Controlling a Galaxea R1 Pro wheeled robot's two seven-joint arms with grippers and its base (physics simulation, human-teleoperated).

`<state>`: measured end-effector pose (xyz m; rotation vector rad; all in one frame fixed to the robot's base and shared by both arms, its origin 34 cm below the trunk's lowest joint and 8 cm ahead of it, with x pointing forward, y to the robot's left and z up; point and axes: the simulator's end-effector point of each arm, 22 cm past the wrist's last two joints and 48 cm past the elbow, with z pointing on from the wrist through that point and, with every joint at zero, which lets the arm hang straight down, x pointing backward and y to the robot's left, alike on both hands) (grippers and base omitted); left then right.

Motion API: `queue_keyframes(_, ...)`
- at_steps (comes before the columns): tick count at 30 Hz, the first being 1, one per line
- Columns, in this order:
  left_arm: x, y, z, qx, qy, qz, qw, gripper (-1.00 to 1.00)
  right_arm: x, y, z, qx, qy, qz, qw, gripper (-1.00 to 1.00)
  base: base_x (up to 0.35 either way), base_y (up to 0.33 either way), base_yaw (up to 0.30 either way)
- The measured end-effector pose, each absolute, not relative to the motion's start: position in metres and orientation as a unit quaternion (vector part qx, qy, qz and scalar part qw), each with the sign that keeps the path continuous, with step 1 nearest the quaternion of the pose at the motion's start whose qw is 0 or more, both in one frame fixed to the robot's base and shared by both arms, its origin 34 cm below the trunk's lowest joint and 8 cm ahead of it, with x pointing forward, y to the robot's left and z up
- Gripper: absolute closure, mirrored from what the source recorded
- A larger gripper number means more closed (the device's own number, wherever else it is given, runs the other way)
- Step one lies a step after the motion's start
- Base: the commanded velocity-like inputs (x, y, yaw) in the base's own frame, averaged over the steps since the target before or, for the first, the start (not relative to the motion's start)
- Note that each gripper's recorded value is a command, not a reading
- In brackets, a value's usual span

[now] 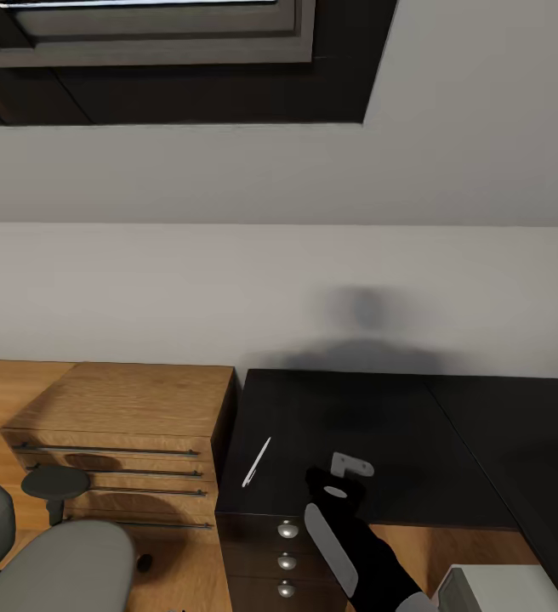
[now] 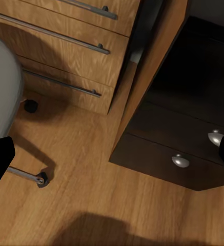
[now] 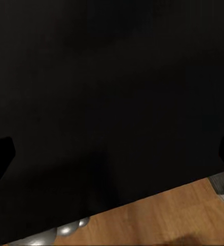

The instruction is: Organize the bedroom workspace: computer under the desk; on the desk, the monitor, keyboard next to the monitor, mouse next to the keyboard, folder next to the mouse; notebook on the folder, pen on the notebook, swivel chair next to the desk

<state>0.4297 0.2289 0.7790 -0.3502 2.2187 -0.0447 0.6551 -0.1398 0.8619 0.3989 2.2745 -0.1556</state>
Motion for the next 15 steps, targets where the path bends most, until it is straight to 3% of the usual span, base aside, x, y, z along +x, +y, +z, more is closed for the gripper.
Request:
queue_keyframes(7,0.4296,0.228,0.7788,-0.141,0.89,-0.018,0.432,-1.0,0.6583,-0.1398,0.8668,0.157,0.895,-0.063,0.412,-1.0,0.0,0.0,0.015)
queue_keyframes(15,0.428,0.227,0.7763,-0.142,0.892,-0.018,0.429,-1.0,0.6585,-0.1367,0.8655,0.152,0.895,-0.062,0.415,-1.0,0.0,0.0,0.206)
